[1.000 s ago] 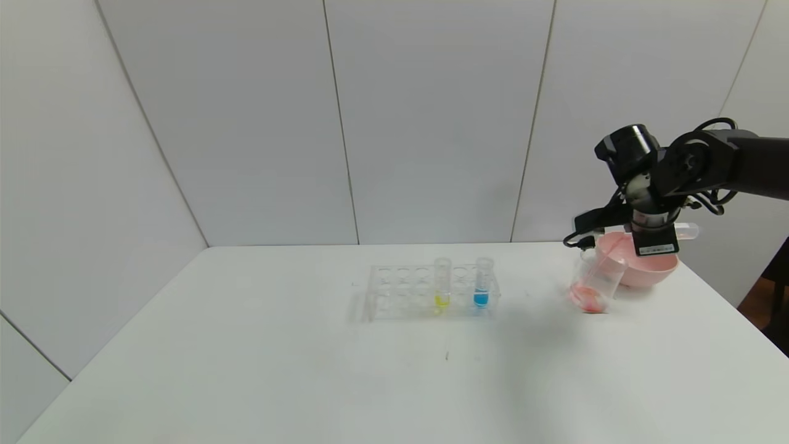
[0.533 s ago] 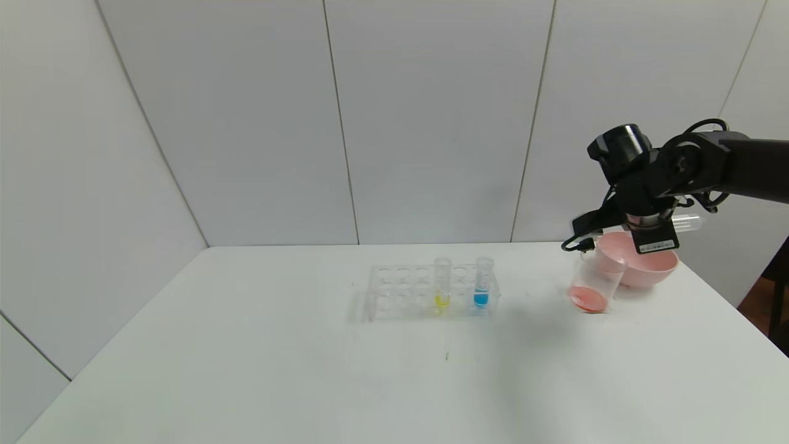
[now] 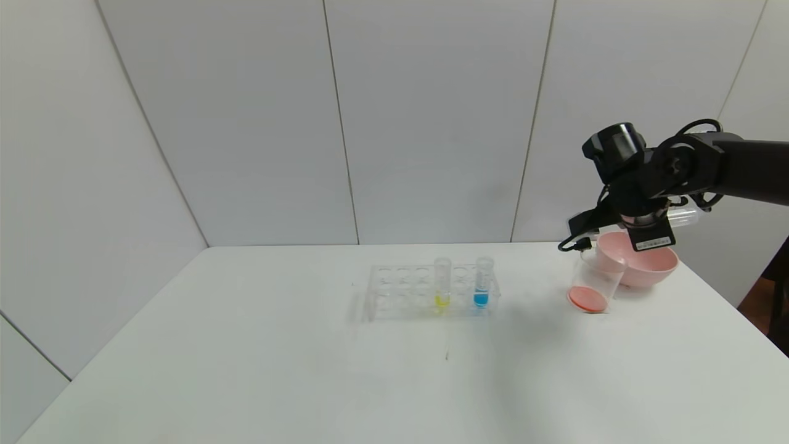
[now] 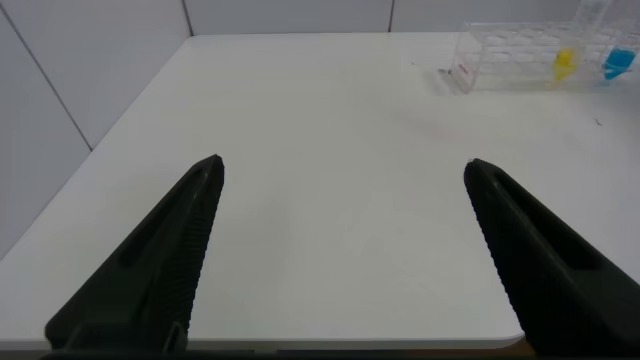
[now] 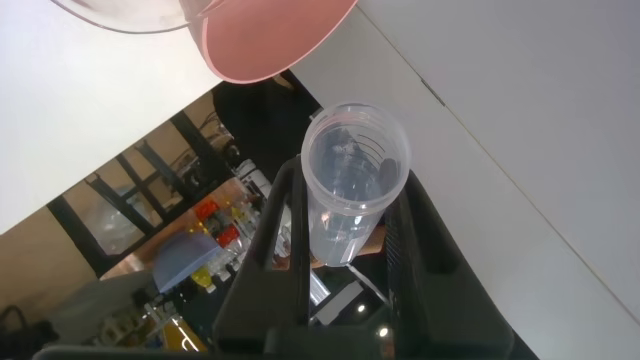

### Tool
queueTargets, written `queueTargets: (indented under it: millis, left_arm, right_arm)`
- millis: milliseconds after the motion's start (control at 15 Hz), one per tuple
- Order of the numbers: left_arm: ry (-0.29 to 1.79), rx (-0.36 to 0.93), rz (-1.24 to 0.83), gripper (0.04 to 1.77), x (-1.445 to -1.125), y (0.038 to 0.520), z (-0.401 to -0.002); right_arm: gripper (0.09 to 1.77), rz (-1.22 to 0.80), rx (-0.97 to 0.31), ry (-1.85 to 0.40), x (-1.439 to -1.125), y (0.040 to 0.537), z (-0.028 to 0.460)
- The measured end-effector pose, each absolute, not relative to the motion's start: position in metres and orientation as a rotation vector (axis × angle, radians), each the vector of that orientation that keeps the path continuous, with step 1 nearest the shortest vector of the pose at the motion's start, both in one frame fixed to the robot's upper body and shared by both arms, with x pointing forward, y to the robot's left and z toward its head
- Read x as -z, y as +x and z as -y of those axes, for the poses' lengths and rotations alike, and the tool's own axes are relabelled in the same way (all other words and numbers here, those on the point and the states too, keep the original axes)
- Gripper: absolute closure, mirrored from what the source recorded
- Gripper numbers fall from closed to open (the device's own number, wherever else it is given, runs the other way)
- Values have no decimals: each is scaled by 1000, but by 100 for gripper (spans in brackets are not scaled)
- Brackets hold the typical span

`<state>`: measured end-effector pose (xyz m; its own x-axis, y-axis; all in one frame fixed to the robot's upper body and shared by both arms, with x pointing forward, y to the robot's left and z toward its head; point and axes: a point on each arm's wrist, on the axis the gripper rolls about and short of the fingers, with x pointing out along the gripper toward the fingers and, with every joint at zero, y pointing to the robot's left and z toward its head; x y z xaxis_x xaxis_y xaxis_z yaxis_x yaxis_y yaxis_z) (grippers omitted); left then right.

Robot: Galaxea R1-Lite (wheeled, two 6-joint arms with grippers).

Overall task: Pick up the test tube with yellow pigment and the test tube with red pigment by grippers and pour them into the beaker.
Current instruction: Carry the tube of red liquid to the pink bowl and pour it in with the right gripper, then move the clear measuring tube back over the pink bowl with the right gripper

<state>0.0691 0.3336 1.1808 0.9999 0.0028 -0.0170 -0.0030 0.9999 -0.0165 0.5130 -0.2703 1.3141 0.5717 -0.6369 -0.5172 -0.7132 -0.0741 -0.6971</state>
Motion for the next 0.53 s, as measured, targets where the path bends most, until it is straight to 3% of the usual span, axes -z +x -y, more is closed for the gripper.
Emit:
queueTargets:
  millis: [267,533]
  left_arm:
    - [-16,-3,-17,9,-1181,69,-334]
    - [-17,-3,-17,9,-1181,69,-334]
  right_arm:
    - [136,-1043,-131,-1676,-1322,511,278]
    - [136,-908,-222,-1383,-1334,506,313]
